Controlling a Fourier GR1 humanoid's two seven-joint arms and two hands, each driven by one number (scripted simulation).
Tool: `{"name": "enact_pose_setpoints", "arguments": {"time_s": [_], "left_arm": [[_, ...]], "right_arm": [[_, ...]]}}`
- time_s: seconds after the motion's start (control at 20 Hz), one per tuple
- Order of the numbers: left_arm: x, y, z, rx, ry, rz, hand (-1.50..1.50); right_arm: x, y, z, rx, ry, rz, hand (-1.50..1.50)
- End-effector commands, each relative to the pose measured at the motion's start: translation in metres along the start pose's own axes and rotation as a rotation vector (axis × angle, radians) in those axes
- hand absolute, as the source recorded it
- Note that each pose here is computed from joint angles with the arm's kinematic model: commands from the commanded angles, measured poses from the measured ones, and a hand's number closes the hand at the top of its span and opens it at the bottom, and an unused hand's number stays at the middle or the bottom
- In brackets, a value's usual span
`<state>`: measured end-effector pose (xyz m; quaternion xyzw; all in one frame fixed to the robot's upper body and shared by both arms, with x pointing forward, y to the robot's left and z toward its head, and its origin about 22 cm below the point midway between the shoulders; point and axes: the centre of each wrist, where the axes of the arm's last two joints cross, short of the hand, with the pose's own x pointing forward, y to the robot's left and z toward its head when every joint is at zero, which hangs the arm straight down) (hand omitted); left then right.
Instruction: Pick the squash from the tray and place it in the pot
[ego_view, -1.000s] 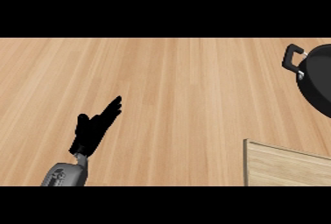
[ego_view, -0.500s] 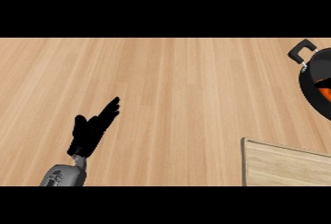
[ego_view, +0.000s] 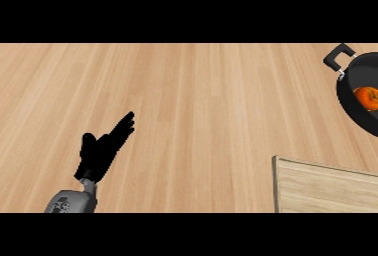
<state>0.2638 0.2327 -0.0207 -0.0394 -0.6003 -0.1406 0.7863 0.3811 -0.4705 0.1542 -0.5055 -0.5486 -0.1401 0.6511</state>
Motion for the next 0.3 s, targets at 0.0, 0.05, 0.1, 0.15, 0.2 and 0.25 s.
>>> {"name": "enact_pose_setpoints", "arguments": {"time_s": [0.0, 0.05, 0.1, 0.15, 0.2, 0.25], "left_arm": [[-0.004, 0.016, 0.005, 0.031, 0.007, 0.000, 0.00], [0.002, -0.002, 0.002, 0.017, 0.018, -0.004, 0.00], [-0.020, -0.001, 0.014, 0.014, 0.017, 0.007, 0.00], [-0.005, 0.018, 0.017, 0.038, 0.008, -0.021, 0.00], [-0.002, 0.016, 0.017, 0.027, -0.002, 0.005, 0.00], [-0.016, -0.002, 0.013, 0.029, 0.009, 0.009, 0.00]], "right_arm": [[-0.018, -0.037, -0.013, -0.158, -0.012, -0.124, -1.50], [-0.017, -0.036, -0.013, -0.170, -0.022, -0.171, -1.50], [-0.033, -0.053, -0.017, -0.184, -0.025, -0.169, -1.50], [-0.041, -0.065, -0.018, -0.183, -0.056, -0.183, -1.50], [-0.052, -0.061, -0.015, -0.198, -0.051, -0.220, -1.50], [-0.060, -0.065, -0.014, -0.190, -0.058, -0.233, -1.50]]}}
